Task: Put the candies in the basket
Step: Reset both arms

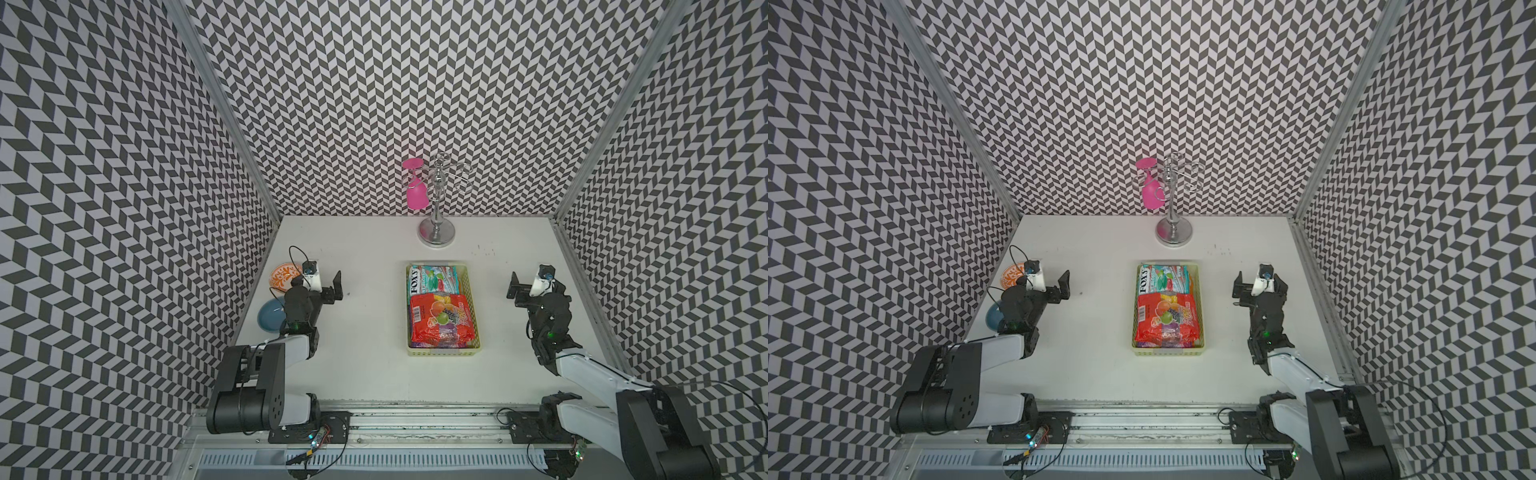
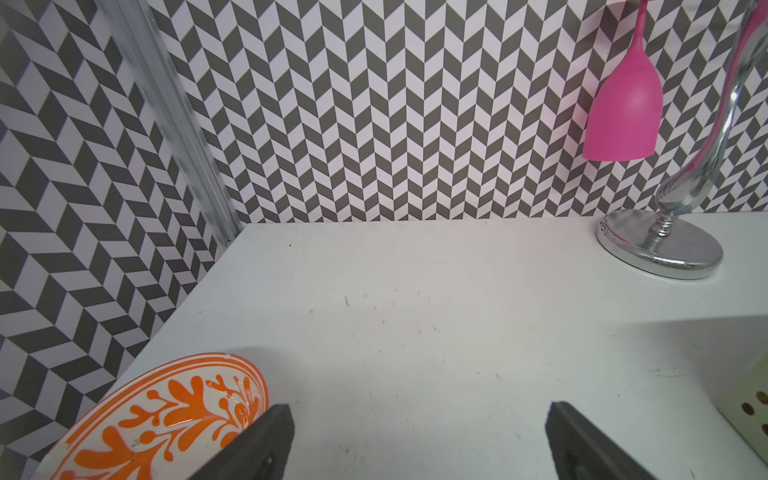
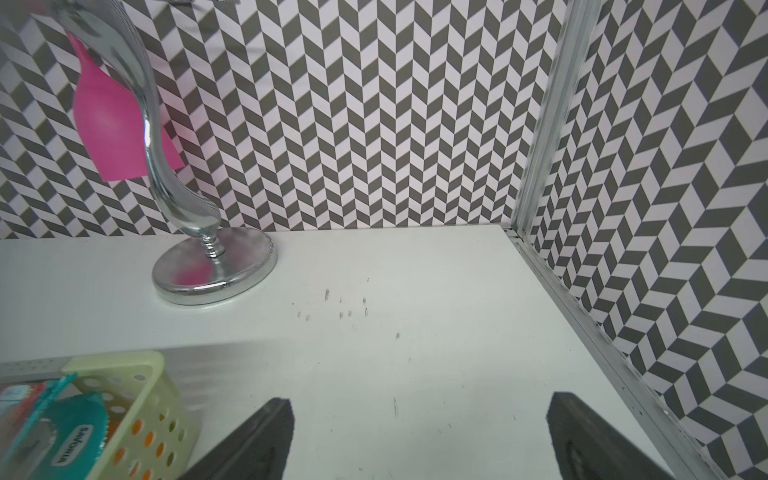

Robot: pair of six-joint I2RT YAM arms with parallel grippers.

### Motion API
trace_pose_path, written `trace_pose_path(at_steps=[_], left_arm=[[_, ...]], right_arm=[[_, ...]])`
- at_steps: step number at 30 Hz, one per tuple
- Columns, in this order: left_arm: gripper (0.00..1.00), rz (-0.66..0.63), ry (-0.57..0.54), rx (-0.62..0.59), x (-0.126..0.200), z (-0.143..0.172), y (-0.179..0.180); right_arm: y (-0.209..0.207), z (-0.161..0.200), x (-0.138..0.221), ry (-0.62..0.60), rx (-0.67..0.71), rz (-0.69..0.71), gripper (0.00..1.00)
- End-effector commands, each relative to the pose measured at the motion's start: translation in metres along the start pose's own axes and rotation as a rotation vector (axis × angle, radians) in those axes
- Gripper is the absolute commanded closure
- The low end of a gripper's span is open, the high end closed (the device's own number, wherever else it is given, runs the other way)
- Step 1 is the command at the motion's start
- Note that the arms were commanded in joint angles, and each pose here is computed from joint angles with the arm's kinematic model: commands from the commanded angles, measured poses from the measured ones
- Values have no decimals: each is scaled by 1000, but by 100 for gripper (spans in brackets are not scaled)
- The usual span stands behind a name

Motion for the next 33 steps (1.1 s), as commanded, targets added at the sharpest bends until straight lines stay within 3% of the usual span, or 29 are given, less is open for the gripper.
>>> trace_pose_path(at_steps=[1, 14, 17, 19, 21, 27, 30, 33], left_arm=[[1, 20, -105, 14, 6, -6, -1], [1, -1, -88, -9, -3, 11, -7], [1, -2, -85, -10, -4, 11, -7], [1, 0, -87, -10, -3, 10, -7], [1, -2, -86, -10, -3, 10, -7], [1, -2, -87, -10, -3, 10, -7], [1, 1, -87, -10, -3, 10, -7], [1, 0, -86, -11, -3, 11, -7]], right_arm=[[-7, -19, -1, -155, -31, 18, 1], [1, 0, -20, -85, 14, -47, 1], [1, -3, -10, -158, -80, -84, 1], [6, -5, -3, -210, -52, -147, 1], [5, 0, -12, -153, -62, -119, 1], [2, 18, -14, -152, -84, -101, 1], [2, 18, -15, -209, -94, -92, 1], [1, 17, -33, -97, -100, -46, 1]])
Point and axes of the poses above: each gripper's point midway between its finger pads, its own x axis back along the fingers, its own y axis along the line the jaws close on, z = x × y, the point moved 7 cm from there along x, back along the fingers, and after that the axes turned 4 degrees about x, right-handed, at the moved point
